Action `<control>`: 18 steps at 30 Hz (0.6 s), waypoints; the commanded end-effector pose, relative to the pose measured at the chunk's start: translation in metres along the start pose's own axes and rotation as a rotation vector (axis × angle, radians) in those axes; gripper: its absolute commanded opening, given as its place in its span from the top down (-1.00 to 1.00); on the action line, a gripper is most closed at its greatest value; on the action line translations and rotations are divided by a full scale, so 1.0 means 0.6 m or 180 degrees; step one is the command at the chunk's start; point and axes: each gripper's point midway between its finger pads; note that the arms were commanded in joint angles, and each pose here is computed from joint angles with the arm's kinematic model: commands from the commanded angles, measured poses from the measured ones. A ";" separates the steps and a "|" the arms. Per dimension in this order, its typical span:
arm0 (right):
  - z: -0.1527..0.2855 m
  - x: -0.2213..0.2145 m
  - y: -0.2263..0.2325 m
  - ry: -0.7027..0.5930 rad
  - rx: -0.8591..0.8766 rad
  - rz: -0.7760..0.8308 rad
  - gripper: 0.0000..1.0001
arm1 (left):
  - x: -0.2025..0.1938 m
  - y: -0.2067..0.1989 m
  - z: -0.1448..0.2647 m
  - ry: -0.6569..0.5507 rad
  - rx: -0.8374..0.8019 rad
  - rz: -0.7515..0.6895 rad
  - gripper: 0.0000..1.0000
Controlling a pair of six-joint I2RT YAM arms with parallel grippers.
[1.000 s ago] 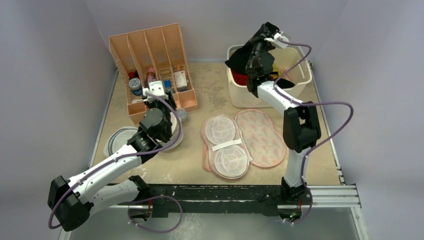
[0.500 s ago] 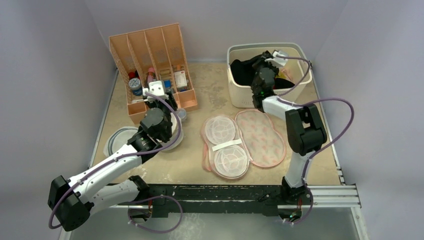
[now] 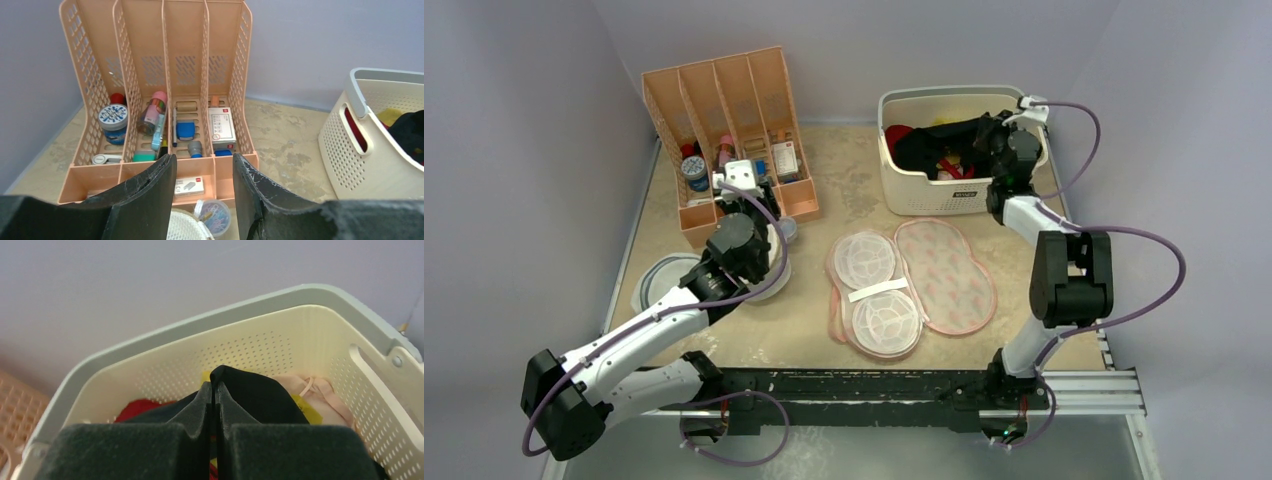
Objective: Unzip the laundry bag and remove the bra
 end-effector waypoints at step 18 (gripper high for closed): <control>-0.113 0.166 0.198 -0.0753 0.1876 -0.0379 1.00 | 0.039 0.018 -0.012 -0.0200 0.0212 -0.0056 0.11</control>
Point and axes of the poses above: each gripper's point midway between its finger pads, its own z axis back along the fingers, its own y axis along the line the jaws close on, x = y × z, and after that the axes turned 8 degrees about z, right-handed
